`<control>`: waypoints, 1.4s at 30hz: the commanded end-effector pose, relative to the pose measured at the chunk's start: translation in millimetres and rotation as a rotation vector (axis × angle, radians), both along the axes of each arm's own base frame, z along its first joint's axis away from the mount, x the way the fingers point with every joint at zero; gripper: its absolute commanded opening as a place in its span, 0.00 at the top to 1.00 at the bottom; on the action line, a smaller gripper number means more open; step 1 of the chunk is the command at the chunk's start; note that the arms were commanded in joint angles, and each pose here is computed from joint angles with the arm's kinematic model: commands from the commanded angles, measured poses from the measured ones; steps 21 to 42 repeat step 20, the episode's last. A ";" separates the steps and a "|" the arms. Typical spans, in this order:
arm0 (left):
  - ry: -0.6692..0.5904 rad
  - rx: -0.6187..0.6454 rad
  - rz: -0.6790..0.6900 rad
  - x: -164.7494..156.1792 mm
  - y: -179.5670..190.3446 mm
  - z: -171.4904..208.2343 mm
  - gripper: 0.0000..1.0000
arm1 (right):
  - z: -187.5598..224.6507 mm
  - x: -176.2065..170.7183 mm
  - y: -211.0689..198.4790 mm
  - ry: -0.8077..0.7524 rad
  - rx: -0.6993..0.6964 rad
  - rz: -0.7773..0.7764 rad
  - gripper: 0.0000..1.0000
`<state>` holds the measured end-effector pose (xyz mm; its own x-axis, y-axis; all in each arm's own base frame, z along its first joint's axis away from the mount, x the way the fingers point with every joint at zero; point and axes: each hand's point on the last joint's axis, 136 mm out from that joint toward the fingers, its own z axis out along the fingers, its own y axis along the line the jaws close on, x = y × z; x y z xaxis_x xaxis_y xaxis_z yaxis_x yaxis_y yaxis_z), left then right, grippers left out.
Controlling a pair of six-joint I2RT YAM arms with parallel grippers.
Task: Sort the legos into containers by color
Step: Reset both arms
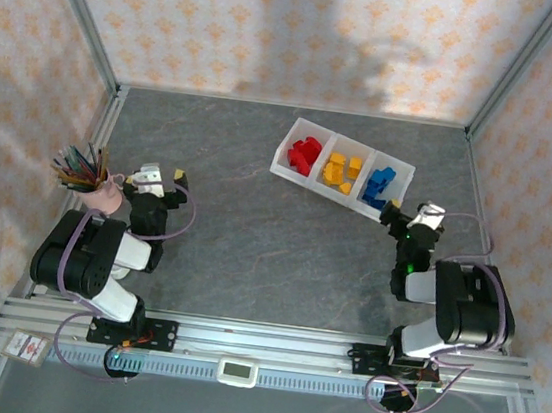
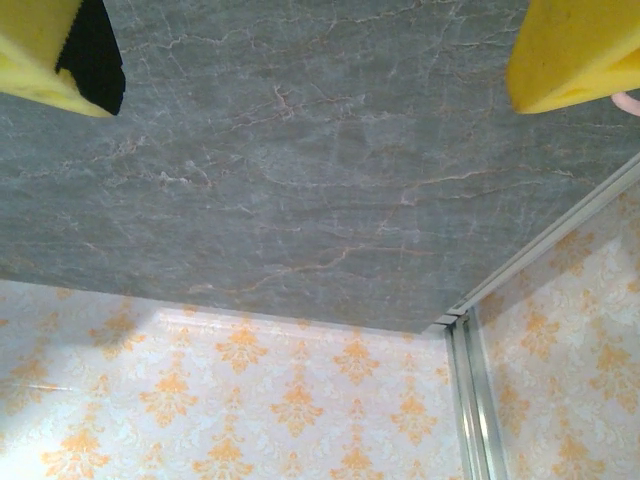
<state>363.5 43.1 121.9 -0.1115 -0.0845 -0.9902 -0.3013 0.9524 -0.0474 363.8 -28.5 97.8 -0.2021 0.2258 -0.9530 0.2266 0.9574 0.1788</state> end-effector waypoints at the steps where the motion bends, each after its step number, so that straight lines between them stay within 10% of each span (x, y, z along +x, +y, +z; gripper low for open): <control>1: -0.064 0.005 -0.015 2.2 -0.5 14.4 0.00 | 26.0 9.9 6.6 -0.101 -0.045 0.025 0.00; 42: -0.063 -0.007 0.005 1.3 4.2 13.3 0.01 | 26.1 10.3 10.0 -0.098 -0.052 0.043 0.00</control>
